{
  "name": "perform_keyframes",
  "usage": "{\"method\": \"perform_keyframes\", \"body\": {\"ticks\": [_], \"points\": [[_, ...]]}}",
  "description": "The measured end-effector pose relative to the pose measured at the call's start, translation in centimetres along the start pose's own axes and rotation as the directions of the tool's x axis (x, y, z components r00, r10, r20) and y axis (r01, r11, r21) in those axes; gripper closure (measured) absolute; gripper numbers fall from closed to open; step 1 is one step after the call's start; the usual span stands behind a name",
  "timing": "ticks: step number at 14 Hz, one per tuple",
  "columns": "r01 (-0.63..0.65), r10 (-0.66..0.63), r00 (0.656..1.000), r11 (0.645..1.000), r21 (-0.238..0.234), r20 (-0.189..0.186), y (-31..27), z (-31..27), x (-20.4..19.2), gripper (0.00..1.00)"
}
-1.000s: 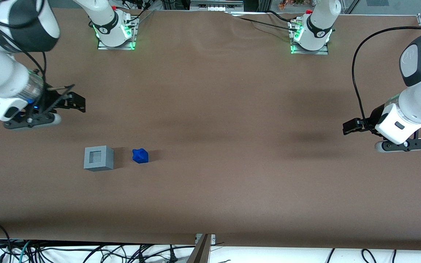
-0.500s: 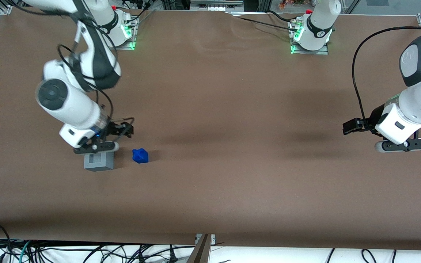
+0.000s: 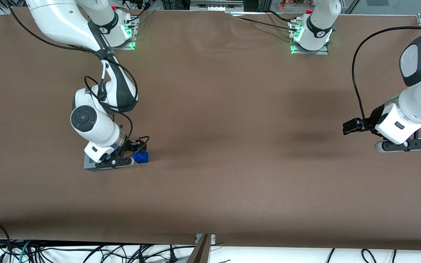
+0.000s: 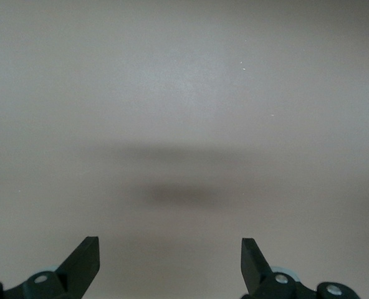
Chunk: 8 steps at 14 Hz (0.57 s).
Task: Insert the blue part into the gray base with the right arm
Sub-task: 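Close the right gripper on the blue block and lift it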
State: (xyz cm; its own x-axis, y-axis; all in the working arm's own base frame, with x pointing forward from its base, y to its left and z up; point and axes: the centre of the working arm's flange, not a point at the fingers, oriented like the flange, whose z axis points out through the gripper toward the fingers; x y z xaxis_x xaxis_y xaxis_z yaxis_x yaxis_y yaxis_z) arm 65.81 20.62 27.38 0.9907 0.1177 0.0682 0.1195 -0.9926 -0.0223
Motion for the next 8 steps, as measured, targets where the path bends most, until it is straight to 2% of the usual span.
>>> {"method": "perform_keyframes", "body": {"ticks": [3, 8], "points": [[-0.015, 0.015, 1.0, 1.0, 0.018, -0.019, -0.1, 1.4, 0.2, 0.01], [-0.003, 0.004, 0.999, 1.0, 0.023, -0.036, -1.0, 4.6, -0.4, 0.02]]}}
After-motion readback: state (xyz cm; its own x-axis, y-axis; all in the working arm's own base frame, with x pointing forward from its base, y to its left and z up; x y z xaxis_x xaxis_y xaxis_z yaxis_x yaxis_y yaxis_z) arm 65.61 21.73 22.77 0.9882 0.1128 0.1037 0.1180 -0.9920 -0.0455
